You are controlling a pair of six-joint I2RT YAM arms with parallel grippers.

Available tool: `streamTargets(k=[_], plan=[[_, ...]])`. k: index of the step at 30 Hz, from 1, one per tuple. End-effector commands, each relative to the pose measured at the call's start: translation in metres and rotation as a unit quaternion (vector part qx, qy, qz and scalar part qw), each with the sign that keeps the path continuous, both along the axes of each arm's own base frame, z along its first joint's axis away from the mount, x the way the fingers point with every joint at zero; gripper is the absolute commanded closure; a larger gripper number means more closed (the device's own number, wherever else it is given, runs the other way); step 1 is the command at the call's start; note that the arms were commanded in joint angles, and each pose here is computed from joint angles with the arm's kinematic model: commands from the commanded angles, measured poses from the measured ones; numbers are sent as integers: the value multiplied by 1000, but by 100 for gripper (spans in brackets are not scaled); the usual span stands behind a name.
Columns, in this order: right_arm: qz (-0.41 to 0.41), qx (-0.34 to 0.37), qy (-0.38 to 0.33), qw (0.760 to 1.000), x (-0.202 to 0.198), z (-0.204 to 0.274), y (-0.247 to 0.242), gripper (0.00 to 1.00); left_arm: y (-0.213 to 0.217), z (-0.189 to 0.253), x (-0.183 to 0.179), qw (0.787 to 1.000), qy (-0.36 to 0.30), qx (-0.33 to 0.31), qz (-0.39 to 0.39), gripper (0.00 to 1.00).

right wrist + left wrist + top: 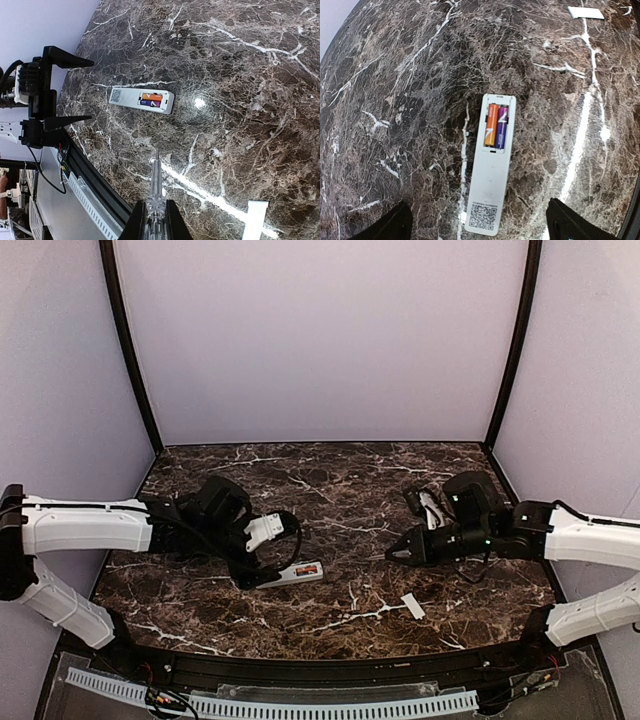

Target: Unload the batteries from the remote control

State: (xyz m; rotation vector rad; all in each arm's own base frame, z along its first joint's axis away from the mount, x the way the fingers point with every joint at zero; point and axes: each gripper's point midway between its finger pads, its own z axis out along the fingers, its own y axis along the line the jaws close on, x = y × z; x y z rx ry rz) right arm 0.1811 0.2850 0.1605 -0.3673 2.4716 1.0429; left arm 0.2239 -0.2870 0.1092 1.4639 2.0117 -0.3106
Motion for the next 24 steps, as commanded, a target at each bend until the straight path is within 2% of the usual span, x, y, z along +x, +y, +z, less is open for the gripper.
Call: streamTargets(k=[1,8,24], plan=[[-13,0,-19,1000,4,-2,-11,100,-2,-21,13,1000,3,-2,12,7],[-18,13,-20,1000,-6,2,-25,100,-1,-39,22,1000,-7,7,13,9],[-35,36,-13,999,-20,9,-43,100,-10,-70,19,998,7,34,-45,14]])
